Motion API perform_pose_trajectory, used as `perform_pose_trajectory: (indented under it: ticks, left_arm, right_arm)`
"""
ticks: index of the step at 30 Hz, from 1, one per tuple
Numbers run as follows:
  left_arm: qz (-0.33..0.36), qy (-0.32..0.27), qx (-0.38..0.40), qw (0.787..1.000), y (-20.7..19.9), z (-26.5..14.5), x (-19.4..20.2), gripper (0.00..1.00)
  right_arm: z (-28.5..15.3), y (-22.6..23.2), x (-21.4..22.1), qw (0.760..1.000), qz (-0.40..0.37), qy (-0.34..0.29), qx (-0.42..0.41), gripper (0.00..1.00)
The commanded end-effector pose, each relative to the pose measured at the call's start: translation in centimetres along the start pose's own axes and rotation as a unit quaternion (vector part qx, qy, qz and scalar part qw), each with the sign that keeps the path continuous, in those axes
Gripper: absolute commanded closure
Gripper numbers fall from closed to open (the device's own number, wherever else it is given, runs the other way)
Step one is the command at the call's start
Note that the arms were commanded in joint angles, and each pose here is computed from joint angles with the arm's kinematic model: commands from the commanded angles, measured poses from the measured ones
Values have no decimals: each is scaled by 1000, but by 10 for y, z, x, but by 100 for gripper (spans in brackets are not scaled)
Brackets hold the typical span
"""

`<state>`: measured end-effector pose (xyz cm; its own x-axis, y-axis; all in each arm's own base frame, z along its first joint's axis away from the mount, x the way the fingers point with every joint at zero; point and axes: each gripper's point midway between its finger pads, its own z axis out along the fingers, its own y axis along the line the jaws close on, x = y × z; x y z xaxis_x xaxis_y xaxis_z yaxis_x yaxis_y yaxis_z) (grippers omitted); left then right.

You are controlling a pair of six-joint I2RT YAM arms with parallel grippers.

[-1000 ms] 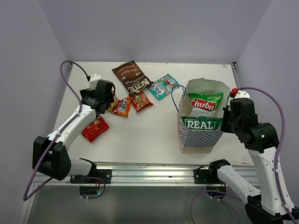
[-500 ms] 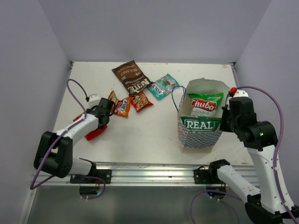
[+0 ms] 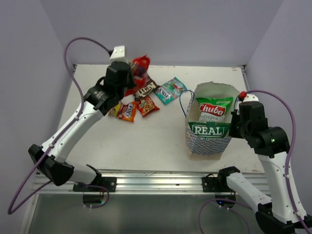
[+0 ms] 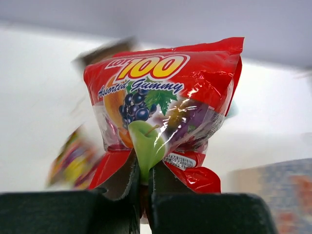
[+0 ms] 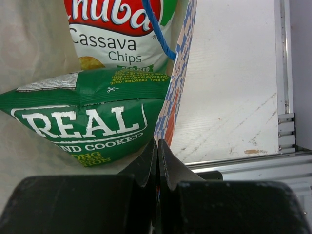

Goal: Place the snacks into the paper bag

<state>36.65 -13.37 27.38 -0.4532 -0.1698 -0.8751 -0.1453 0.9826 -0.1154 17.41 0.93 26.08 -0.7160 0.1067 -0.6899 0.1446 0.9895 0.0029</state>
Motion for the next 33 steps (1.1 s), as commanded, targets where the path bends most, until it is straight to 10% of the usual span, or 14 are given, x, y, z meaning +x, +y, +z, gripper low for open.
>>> perform_pose_trajectory:
  ticks: [1, 6, 19, 21, 23, 27, 33]
  left_arm:
    - [-61, -169, 287, 941, -133, -104, -151, 100]
    - [-57, -172, 537, 824, -247, -201, -170, 100]
    - [34, 30, 626, 778, -339, -213, 24, 98]
    - [42, 14, 628, 777, -338, -215, 21, 53]
    - [31, -33, 615, 787, -336, -221, -15, 9]
    - [38, -146, 545, 825, -315, -225, -95, 5]
    - [6, -233, 231, 945, -189, -149, -138, 0]
  right_arm:
    - [-7, 6, -12, 999, 16, -28, -18, 100]
    - [-8, 6, -9, 999, 22, -26, -20, 100]
    - [-13, 4, -9, 999, 32, -31, -19, 100]
    - [-11, 5, -6, 999, 31, -27, -21, 100]
    - [-11, 7, -4, 999, 31, -23, -26, 100]
    - [-8, 10, 1, 999, 33, -13, -34, 100]
    - [-12, 7, -2, 999, 34, -22, -30, 100]
